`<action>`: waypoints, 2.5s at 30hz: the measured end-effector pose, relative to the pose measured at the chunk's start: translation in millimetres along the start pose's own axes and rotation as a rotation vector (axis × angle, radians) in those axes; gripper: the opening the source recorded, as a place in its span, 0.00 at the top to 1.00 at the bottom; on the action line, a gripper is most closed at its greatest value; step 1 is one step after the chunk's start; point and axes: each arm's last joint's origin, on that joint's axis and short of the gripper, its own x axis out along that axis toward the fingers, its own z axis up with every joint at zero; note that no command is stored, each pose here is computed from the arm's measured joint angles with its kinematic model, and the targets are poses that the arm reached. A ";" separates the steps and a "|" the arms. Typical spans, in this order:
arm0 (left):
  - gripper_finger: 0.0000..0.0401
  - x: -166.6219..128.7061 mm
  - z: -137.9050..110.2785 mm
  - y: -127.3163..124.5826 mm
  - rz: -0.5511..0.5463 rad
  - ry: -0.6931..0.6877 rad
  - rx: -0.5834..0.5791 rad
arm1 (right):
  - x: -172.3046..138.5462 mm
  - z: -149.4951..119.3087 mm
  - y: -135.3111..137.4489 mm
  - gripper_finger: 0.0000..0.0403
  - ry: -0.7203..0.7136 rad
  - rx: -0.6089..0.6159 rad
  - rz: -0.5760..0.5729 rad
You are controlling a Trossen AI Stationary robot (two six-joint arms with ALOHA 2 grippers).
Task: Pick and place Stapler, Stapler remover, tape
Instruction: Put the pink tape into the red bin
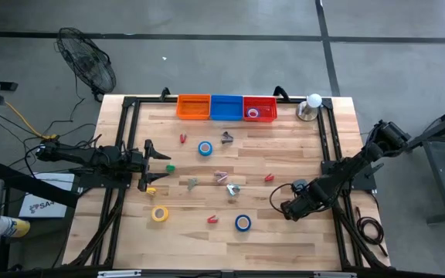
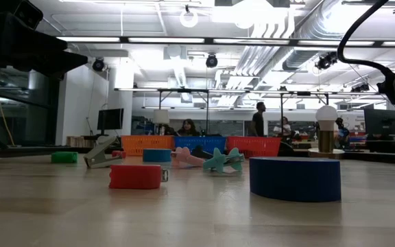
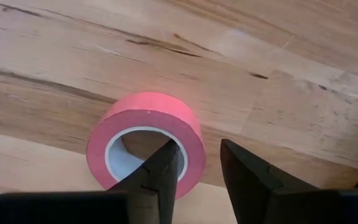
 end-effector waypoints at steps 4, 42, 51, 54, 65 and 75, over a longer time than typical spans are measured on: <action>0.30 0.0 0.0 0.0 0.000 0.000 0.000 | 0.0 0.0 0.0 0.76 0.001 -0.004 0.000; 0.30 0.0 0.0 0.0 0.000 0.000 0.000 | -111.3 142.7 13.7 0.95 -0.144 -0.447 0.018; 0.30 0.0 0.0 0.0 0.000 0.000 0.000 | -145.6 234.5 -20.9 0.95 -0.363 -0.475 0.135; 0.30 0.0 0.0 0.0 0.000 0.000 0.000 | -147.9 260.1 -33.4 0.95 -0.440 -0.487 0.180; 0.30 0.0 0.0 0.0 0.000 0.000 0.000 | -131.1 352.0 -40.9 0.95 -0.393 -0.644 0.038; 0.30 0.0 0.0 0.0 0.000 0.000 0.000 | -138.6 412.5 -27.1 0.95 -0.291 -0.806 -0.153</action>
